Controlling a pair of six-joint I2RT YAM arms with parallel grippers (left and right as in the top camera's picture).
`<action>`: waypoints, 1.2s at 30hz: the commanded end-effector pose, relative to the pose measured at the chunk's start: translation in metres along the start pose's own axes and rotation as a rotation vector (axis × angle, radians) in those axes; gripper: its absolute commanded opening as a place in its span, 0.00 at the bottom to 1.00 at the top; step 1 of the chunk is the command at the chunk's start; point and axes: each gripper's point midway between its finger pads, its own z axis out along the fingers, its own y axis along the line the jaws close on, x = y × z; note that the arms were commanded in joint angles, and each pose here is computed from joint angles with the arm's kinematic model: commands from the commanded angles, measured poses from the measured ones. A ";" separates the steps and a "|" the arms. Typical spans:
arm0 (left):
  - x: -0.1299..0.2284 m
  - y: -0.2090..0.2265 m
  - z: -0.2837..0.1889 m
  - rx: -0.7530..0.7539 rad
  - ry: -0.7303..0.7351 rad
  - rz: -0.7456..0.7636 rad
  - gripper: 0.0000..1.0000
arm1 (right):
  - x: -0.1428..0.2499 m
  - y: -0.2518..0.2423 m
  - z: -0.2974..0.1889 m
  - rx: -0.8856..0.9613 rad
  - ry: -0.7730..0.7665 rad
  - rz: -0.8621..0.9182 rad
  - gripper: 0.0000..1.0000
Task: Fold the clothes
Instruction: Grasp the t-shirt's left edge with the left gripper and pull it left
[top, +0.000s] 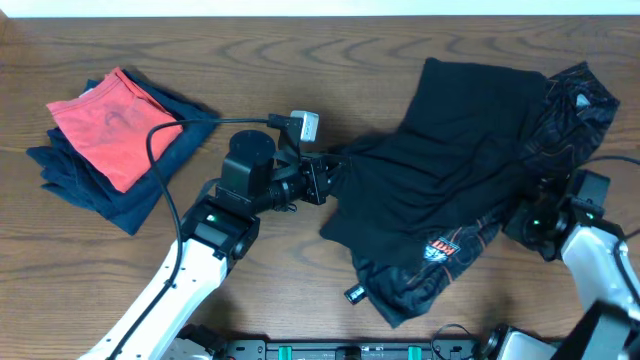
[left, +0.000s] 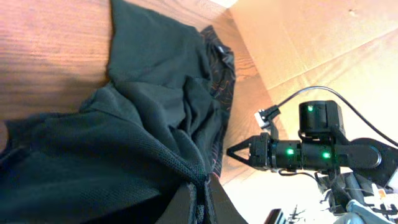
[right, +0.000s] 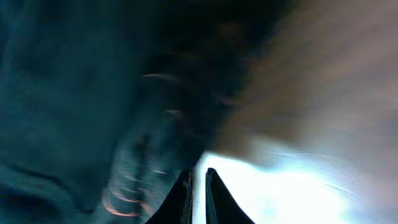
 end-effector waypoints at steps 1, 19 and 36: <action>-0.003 0.018 0.003 -0.077 -0.018 -0.018 0.06 | 0.018 0.044 0.010 -0.237 0.091 -0.125 0.10; -0.004 0.091 -0.013 -0.449 -0.049 0.101 0.06 | 0.023 -0.017 0.041 0.201 0.119 -0.053 0.30; -0.049 0.191 -0.101 -0.843 -0.242 -0.038 0.06 | -0.024 -0.143 -0.047 0.396 0.018 0.641 0.26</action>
